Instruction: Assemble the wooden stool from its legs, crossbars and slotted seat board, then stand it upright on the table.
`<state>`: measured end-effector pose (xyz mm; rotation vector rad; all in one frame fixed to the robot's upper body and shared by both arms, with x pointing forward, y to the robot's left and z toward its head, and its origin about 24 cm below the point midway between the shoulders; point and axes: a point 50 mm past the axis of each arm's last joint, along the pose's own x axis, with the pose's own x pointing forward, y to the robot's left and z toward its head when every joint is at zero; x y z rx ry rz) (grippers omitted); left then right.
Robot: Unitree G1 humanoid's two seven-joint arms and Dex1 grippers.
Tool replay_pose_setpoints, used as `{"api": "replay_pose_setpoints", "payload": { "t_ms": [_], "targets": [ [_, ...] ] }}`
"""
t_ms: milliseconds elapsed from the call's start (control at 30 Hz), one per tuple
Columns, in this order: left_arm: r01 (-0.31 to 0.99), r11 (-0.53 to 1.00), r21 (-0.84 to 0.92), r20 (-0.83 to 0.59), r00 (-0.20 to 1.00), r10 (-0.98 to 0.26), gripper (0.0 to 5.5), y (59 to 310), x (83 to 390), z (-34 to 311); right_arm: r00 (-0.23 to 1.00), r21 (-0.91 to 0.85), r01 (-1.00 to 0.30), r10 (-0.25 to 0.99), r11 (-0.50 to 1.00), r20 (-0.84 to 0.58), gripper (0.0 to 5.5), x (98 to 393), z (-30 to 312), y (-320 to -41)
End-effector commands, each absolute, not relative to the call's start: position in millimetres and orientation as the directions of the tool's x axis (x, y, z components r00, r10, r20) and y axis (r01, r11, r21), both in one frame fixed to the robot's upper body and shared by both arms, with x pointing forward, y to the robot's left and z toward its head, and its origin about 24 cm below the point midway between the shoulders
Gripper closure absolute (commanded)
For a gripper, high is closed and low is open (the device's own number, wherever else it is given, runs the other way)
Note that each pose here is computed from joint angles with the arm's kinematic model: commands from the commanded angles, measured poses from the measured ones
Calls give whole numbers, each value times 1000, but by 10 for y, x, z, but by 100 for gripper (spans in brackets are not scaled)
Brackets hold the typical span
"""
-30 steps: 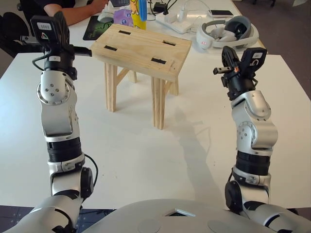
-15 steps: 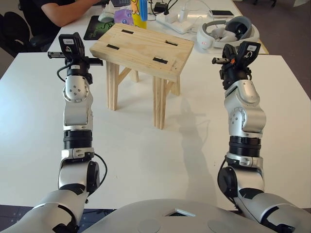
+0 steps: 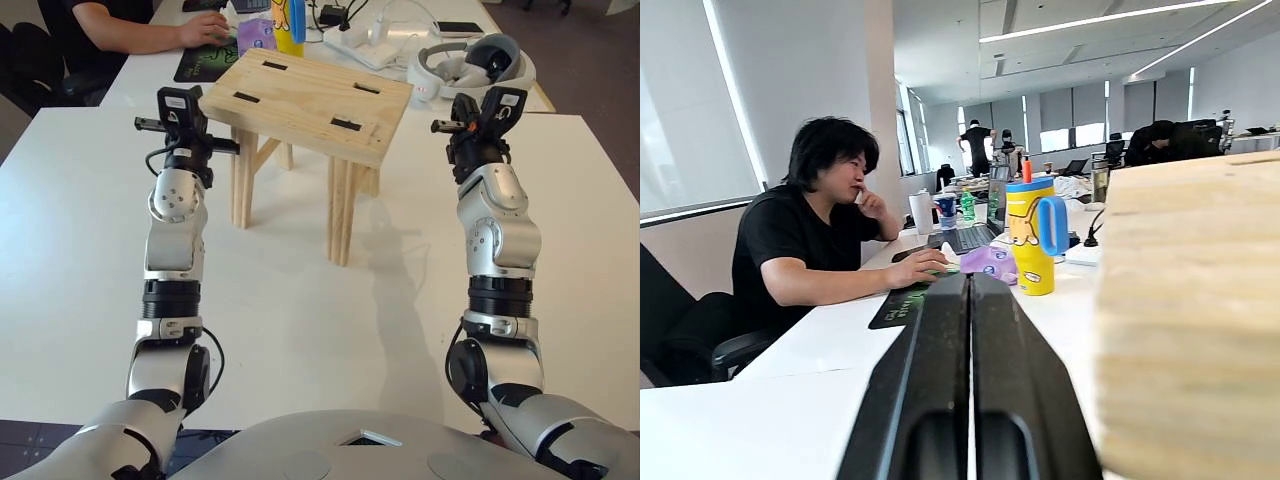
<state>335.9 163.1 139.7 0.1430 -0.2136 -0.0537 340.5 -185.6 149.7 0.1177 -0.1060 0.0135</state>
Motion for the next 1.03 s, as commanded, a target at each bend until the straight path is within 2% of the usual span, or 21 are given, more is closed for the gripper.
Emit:
{"api": "replay_pose_setpoints", "payload": {
  "t_ms": [33, 167, 400, 467, 600, 767, 1033],
  "targets": [
    [93, 989, 111, 161, 981, -110, 550, 1479, 3295, 1295, 992, 107, -30, 17, 994, 122, 547, 3437, 1558, -1849],
    [79, 988, 132, 167, 981, -101, 550, 1446, 3253, 1296, 992, 82, -15, 4, 997, 126, 547, 3435, 1557, -1887],
    [-301, 931, 207, 238, 938, 251, 550, 2087, 3296, 1389, 995, 23, 28, -30, 999, 99, 547, 3412, 1422, -1981],
    [-351, 923, 161, 257, 917, 304, 550, 2196, 3279, 1431, 997, 23, 12, -13, 1000, 70, 547, 3386, 1345, -1969],
    [-321, 929, 187, 286, 922, 261, 550, 2182, 3343, 1534, 998, 41, -62, 63, 997, -27, 547, 3294, 1147, -1906],
    [-330, 928, 172, 304, 914, 269, 550, 2238, 3372, 1586, 974, 29, -153, 156, 988, -164, 547, 3221, 886, -1803],
    [-315, 936, 157, 332, 910, 250, 550, 2180, 3349, 1627, 946, 64, -257, 264, 964, -186, 547, 3320, 854, -1482]
  ]
}}
